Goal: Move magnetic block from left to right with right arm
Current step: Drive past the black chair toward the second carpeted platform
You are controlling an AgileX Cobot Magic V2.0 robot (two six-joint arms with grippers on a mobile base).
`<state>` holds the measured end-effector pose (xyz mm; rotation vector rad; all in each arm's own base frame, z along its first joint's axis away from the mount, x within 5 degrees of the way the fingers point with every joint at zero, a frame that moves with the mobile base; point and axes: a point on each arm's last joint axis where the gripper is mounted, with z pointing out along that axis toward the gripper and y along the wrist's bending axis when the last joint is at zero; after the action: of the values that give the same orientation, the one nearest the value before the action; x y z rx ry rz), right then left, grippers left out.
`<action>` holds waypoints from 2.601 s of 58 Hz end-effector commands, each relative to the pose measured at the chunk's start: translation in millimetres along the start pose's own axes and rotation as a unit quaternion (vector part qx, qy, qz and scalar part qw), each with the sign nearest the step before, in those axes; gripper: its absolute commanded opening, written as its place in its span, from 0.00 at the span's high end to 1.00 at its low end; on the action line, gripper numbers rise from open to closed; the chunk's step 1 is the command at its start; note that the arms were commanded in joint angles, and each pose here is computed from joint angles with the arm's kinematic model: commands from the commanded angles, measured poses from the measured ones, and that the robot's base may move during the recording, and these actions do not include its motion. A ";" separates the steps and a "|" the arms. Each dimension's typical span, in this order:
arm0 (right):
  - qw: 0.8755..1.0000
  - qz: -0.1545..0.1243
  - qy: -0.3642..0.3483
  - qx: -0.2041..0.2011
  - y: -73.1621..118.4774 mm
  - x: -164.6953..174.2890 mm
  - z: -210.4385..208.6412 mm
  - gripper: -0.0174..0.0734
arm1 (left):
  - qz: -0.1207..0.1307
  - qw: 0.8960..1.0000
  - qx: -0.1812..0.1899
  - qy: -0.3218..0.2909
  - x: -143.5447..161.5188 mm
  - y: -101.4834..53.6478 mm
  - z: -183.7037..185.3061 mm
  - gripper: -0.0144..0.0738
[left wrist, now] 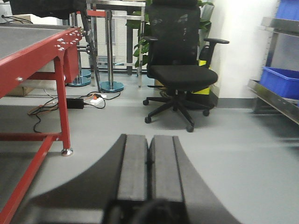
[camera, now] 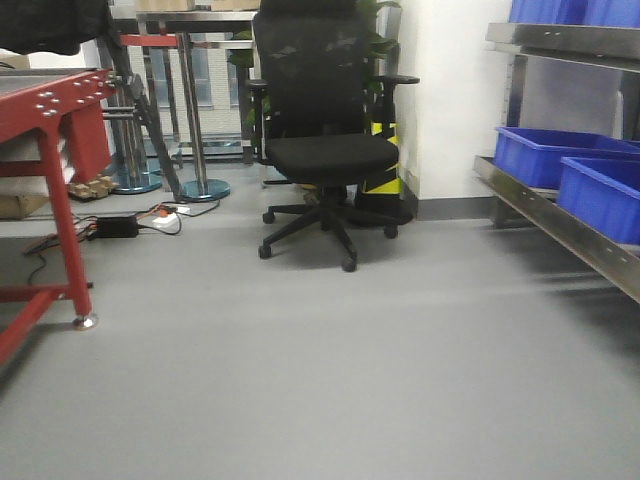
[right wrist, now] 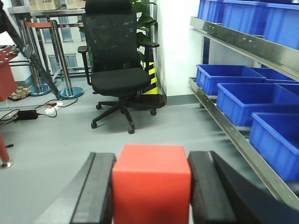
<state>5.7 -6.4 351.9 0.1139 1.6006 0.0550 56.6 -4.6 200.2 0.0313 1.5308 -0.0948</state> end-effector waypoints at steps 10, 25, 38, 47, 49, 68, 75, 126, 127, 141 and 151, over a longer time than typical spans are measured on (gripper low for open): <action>0.999 -0.007 -0.045 -0.006 2.0 -14.5 0.2 0.57 | -0.005 0.999 -0.004 -0.045 -6.0 0.7 -1.1 0.98; 0.999 -0.007 -0.045 -0.006 2.0 -14.5 0.2 0.57 | -0.005 0.999 -0.004 -0.044 -5.9 0.8 -0.9 0.98; 0.999 -0.007 -0.045 -0.006 2.0 -14.6 0.2 0.57 | -0.005 0.999 -0.004 -0.043 -5.8 0.8 -0.8 0.98; 0.999 -0.007 -0.044 -0.006 2.0 -14.5 0.2 0.57 | -0.005 0.999 -0.004 -0.043 -5.8 0.8 -0.8 0.98; 0.999 -0.007 -0.045 -0.006 2.0 -14.6 0.2 0.57 | -0.005 0.999 -0.004 -0.043 -5.8 0.8 -0.8 0.98; 0.999 -0.007 -0.044 -0.006 2.0 -14.5 0.2 0.57 | -0.005 0.999 -0.004 -0.043 -5.8 0.8 -0.8 0.98; 0.999 -0.007 -0.044 -0.006 2.0 -14.5 0.2 0.57 | -0.005 0.999 -0.004 -0.043 -5.8 0.8 -0.7 0.98; 0.999 -0.007 -0.044 -0.006 2.0 -14.5 0.2 0.57 | -0.005 0.999 -0.004 -0.043 -5.8 0.8 -0.7 0.98; 0.999 -0.007 -0.044 -0.006 2.0 -14.5 0.2 0.57 | -0.005 0.999 -0.004 -0.043 -5.8 0.8 -0.7 0.98; 0.999 -0.007 -0.044 -0.006 2.0 -14.5 0.2 0.57 | -0.005 0.999 -0.004 -0.043 -5.8 0.8 -0.7 0.98; 0.999 -0.007 -0.044 -0.006 2.0 -14.5 0.2 0.57 | -0.005 0.999 -0.004 -0.043 -5.8 0.8 -0.7 0.98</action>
<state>5.6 -6.4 351.6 0.1144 1.6038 0.0547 56.6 -4.3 200.2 0.0270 1.5309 -0.0903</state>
